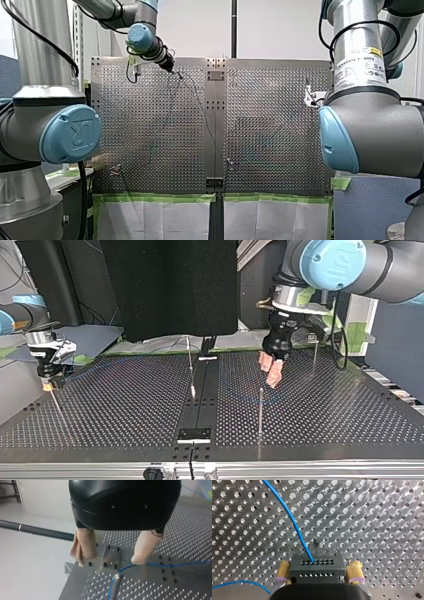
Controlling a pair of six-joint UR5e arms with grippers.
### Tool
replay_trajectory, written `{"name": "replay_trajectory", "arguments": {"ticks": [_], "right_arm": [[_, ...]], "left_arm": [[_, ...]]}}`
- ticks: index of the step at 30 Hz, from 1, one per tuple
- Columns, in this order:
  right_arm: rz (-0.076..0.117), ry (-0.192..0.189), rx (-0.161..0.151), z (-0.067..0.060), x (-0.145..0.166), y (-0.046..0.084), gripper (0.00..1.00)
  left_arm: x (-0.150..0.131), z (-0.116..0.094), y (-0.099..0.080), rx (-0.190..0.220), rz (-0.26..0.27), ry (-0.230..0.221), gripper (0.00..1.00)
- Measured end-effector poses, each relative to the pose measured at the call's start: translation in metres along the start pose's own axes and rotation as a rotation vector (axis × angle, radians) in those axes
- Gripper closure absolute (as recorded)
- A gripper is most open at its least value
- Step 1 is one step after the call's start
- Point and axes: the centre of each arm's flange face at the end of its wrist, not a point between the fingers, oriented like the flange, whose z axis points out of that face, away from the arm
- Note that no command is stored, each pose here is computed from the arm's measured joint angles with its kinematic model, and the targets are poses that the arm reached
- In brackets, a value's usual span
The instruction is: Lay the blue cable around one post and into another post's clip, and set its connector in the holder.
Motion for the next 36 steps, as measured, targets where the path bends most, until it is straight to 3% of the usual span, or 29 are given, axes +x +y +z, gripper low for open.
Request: {"name": "replay_trajectory", "arguments": {"ticks": [5,11,26,36], "right_arm": [[0.0,0.0,0.0,0.0,0.0,0.0,0.0],[0.0,0.001,0.0,0.0,0.0,0.0,0.0],[-0.002,0.001,0.002,0.0,0.001,-0.002,0.0],[-0.002,0.001,0.004,0.001,0.0,-0.003,0.0]], "left_arm": [[0.034,0.008,-0.002,0.046,-0.041,0.038,0.0],[0.084,0.02,0.0,0.073,-0.014,0.103,0.0],[0.209,0.027,0.021,0.026,-0.008,0.251,0.0],[0.249,0.005,0.027,0.03,-0.001,0.264,0.0]]}}
